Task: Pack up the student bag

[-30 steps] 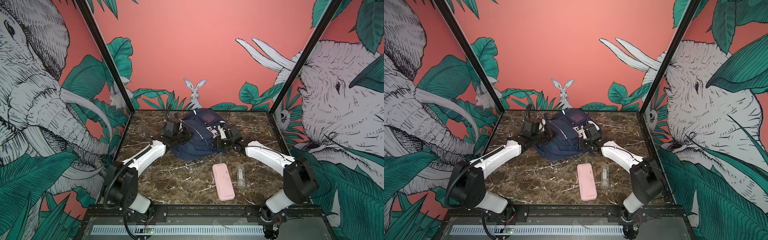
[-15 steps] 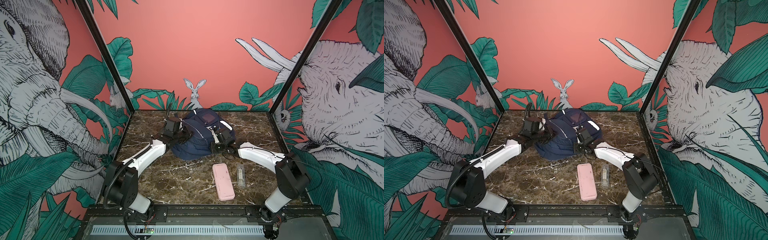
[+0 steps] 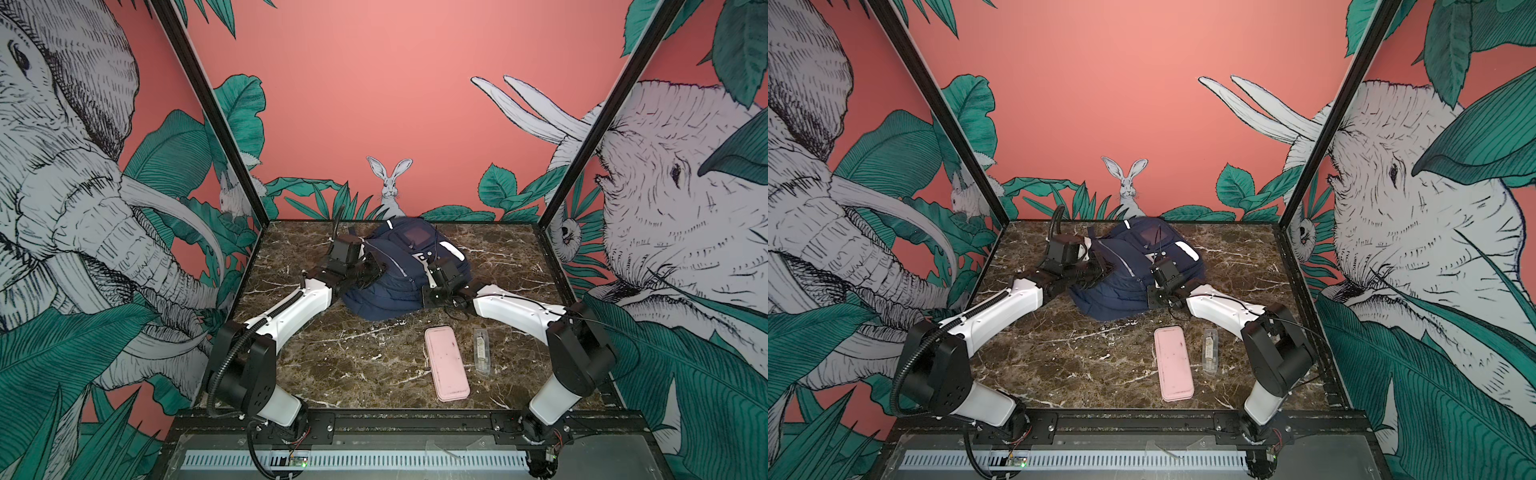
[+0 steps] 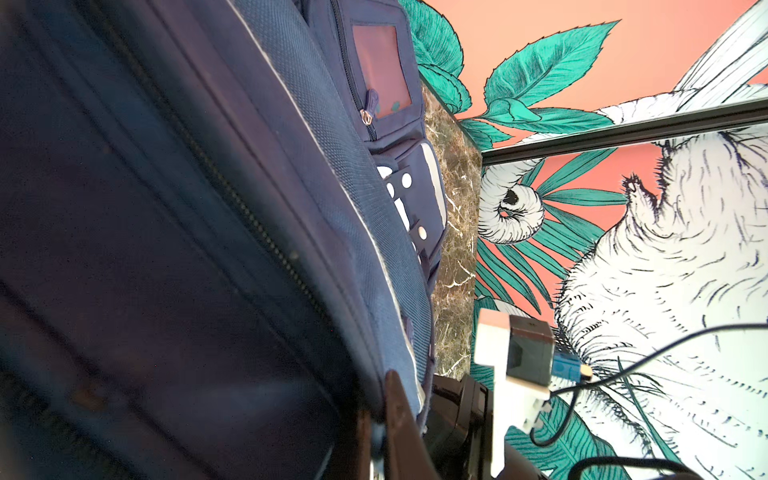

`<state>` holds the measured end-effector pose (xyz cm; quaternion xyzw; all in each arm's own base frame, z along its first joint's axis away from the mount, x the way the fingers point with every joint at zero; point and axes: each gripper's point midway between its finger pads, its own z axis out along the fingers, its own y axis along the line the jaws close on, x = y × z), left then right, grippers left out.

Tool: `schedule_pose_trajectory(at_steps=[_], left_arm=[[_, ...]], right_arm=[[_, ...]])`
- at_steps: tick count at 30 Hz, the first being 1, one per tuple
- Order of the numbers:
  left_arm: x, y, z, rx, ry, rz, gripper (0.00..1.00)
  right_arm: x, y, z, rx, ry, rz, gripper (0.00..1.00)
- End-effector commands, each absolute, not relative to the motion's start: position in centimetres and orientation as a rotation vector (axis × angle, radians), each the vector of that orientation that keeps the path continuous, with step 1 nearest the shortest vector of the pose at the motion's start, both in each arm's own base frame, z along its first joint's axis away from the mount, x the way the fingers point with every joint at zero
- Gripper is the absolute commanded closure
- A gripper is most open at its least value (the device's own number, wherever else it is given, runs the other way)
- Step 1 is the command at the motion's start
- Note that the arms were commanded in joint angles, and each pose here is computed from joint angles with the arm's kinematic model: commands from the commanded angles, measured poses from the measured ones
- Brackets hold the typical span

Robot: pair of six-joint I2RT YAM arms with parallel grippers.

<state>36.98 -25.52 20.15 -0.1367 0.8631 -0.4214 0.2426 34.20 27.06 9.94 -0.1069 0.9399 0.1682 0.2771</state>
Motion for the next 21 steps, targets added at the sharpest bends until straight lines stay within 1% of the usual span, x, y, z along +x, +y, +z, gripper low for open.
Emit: schedule_pose_trajectory(at_steps=[1, 5, 8, 12, 16, 19, 21], left_arm=[[38.1, -26.7, 25.2, -0.267, 2.208, -1.226, 0.98], [38.4, -26.7, 24.9, -0.277, 2.211, -1.219, 0.98], [38.5, -26.7, 24.9, -0.292, 2.203, -1.229, 0.98], [38.8, -27.0, 24.9, -0.305, 2.199, -1.251, 0.98], [38.9, -27.0, 25.0, -0.312, 2.194, -1.250, 0.98], [38.9, -27.0, 24.9, -0.315, 2.194, -1.244, 0.98], [38.9, -27.1, 24.5, -0.317, 2.203, -1.241, 0.98]], right_arm=[[33.8, 27.1, 11.4, -0.308, 2.495, 0.444, 0.99], [32.9, 27.6, 12.3, -0.371, 2.491, 0.479, 1.00], [31.8, 29.1, 13.0, -0.484, 2.515, 0.574, 1.00], [30.2, 31.9, 14.0, -0.606, 2.511, 0.751, 1.00], [28.5, 34.8, 15.3, -0.729, 2.477, 0.838, 1.00], [27.9, 36.9, 16.0, -0.766, 2.455, 0.898, 1.00], [28.2, 39.1, 17.7, -0.774, 2.403, 0.972, 1.00]])
